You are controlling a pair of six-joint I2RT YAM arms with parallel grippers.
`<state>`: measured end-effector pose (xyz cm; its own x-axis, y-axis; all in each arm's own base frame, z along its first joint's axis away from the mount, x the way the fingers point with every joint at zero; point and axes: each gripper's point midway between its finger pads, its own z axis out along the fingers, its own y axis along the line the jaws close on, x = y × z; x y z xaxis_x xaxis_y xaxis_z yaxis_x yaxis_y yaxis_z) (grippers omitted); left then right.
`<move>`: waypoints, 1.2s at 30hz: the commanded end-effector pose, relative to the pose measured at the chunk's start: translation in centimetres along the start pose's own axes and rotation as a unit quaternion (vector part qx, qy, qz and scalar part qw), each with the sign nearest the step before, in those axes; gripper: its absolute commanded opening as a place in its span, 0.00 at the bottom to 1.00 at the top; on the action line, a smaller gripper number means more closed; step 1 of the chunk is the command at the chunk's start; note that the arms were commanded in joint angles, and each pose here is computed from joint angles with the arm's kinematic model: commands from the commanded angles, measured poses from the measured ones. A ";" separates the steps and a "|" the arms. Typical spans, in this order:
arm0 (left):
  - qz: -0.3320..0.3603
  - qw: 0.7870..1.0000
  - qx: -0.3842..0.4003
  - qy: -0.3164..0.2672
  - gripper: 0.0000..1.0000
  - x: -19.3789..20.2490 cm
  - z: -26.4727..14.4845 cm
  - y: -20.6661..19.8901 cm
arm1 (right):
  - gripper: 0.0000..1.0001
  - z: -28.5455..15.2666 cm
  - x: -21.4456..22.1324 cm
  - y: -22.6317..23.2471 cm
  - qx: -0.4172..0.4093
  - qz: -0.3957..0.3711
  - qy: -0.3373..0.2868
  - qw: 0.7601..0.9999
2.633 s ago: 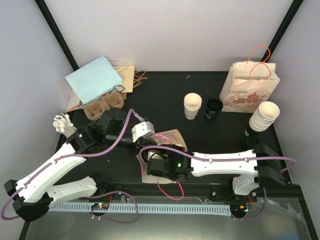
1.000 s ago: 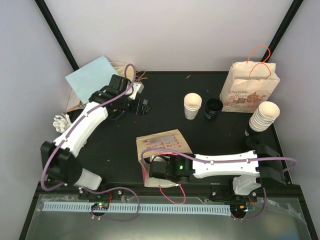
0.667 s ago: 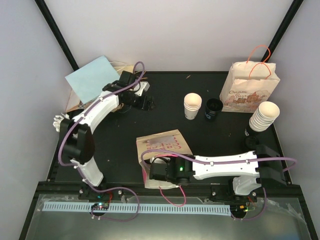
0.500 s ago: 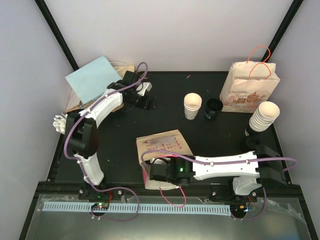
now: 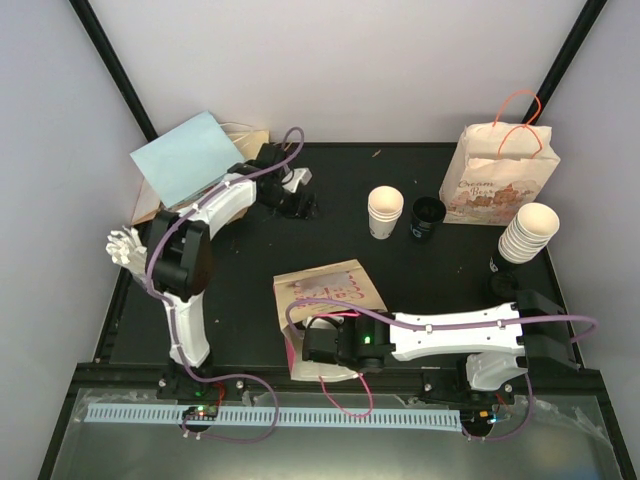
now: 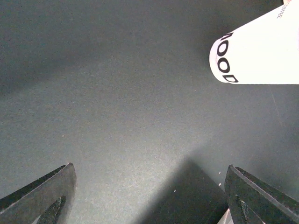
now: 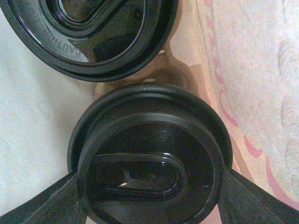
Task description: Pack the takeout coffee
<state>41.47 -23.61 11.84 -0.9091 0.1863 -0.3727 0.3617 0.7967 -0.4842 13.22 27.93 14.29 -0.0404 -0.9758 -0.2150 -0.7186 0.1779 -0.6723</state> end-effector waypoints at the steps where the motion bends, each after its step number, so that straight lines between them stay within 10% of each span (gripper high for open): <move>1: 0.013 0.999 0.035 0.010 0.88 -0.4 1.1 -1.5 | 0.52 -0.2 0.7 0.5 -0.010 0.012 0.004 1.000; 17: 0.066 0.992 0.088 0.064 0.85 0.9 5.4 -5.1 | 0.52 0.4 1.1 0.2 0.014 0.023 0.006 1.000; 36: 0.056 0.975 0.174 0.123 0.58 4.1 6.6 -7.4 | 0.51 1.1 0.0 0.7 0.017 0.017 -0.019 1.000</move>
<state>37.78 -31.45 8.39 -0.8754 0.4019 -0.2685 0.4717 0.5891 -0.6561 13.74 27.82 13.42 -0.0369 -0.9702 -0.2395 -0.6802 0.2000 -0.7052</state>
